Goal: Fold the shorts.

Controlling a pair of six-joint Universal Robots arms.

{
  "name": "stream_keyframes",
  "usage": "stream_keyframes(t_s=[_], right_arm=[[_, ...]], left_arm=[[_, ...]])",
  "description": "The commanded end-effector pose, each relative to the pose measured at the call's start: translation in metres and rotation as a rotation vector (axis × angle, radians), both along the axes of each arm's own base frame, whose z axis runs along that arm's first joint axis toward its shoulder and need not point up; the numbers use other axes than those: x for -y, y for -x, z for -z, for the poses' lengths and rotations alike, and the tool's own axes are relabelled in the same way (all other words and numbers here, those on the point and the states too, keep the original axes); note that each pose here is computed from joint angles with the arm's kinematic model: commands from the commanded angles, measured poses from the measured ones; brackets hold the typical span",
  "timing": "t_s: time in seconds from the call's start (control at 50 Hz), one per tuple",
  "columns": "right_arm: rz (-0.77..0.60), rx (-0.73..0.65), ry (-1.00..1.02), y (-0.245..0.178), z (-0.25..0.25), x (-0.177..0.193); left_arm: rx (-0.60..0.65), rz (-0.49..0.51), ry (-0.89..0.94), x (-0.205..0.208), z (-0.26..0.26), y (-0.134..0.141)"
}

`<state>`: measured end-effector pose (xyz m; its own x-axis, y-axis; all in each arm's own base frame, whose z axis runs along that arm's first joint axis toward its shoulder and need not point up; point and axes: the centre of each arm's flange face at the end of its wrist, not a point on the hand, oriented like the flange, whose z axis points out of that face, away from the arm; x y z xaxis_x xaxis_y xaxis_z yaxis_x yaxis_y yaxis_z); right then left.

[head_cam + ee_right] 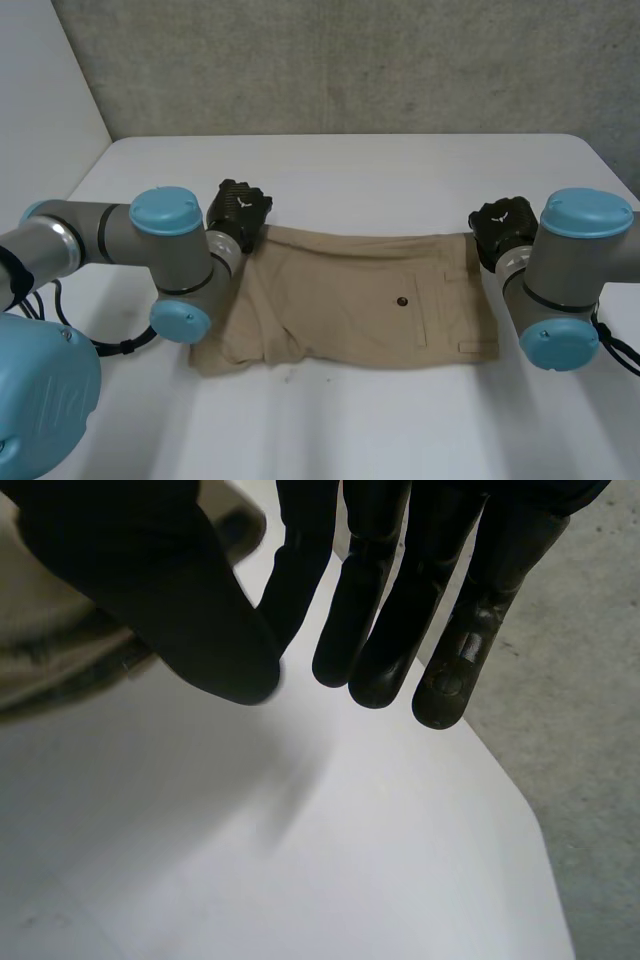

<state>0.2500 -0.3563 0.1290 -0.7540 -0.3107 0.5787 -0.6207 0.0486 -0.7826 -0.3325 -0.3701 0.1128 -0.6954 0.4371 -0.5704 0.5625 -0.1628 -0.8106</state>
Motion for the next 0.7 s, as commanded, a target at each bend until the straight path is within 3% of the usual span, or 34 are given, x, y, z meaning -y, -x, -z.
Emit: stream_keyframes(t_s=[0.02, 0.22, 0.3, 0.52, 0.7], right_arm=[[0.004, -0.010, 0.021, -0.002, -0.006, 0.002], [0.032, 0.229, 0.173, 0.006, -0.086, -0.006], [0.005, 0.286, 0.197, 0.007, -0.108, -0.019], [-0.171, 0.277, -0.077, 0.009, -0.092, -0.086], [-0.178, 0.335, -0.272, 0.019, -0.053, -0.109]], left_arm=[[0.028, 0.013, 0.016, -0.006, -0.002, 0.003], [-0.024, 0.012, 0.077, -0.028, -0.065, -0.004], [-0.107, 0.002, 0.064, -0.046, -0.095, -0.015], [-0.305, -0.035, -0.190, -0.110, -0.097, -0.046], [-0.325, -0.036, -0.345, -0.150, -0.067, -0.049]])
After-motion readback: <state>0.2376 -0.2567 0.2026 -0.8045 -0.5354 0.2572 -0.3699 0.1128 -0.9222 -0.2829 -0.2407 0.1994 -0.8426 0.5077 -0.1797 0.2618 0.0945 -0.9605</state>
